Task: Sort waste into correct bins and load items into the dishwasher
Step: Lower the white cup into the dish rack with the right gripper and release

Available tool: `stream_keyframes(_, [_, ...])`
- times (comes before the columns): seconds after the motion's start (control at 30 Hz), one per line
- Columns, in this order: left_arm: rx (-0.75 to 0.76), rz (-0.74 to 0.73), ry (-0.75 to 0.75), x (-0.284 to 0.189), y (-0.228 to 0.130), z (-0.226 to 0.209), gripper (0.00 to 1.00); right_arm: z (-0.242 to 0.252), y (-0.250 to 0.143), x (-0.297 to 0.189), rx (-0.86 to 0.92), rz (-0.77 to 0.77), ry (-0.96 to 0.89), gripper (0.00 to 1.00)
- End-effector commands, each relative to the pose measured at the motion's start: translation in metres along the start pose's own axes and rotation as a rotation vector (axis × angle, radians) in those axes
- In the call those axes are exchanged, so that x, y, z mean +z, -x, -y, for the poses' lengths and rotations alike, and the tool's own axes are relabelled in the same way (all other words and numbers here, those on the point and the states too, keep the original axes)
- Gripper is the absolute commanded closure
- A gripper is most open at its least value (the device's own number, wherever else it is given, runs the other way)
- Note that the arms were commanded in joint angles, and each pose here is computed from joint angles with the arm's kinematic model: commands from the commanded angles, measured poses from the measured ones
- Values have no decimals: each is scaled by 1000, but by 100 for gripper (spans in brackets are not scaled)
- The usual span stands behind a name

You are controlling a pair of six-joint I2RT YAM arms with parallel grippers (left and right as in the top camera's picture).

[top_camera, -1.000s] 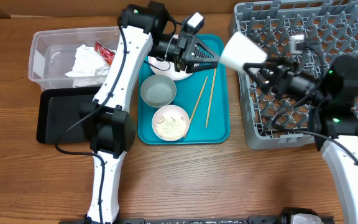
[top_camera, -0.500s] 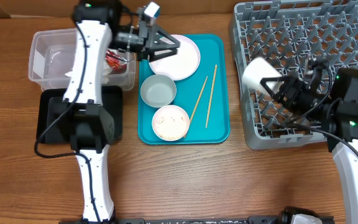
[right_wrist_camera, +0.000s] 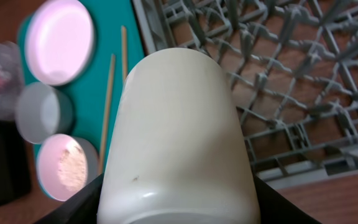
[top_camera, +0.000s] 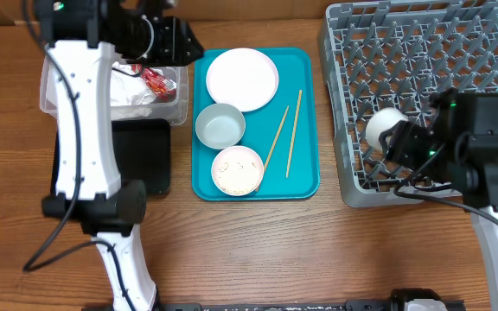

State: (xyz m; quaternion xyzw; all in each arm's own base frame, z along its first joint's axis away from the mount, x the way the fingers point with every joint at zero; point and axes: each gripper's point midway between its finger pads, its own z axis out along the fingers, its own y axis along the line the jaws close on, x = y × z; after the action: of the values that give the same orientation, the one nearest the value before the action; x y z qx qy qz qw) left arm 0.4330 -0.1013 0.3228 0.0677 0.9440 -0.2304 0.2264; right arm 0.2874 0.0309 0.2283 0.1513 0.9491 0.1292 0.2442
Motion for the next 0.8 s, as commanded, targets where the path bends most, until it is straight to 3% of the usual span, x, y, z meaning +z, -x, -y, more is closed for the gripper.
stream_keyframes(0.0, [-41, 43, 240, -16, 3, -34, 49, 10, -1, 15, -14, -44, -91, 50])
stream_keyframes(0.27, [-22, 28, 267, -11, 0, -31, 48, 26, -25, 61, 25, -266, -179, 50])
stream_keyframes(0.47, [-19, 28, 268, -10, 0, -30, 48, 32, -33, 82, 35, -346, -211, 48])
stream_keyframes(0.6, [-15, 26, 265, -9, 0, -28, 48, 34, -36, 87, 38, -368, -219, 16])
stream_keyframes(0.77, [-13, 25, 264, -9, 0, -27, 43, 28, -27, 83, 35, -343, -197, 9])
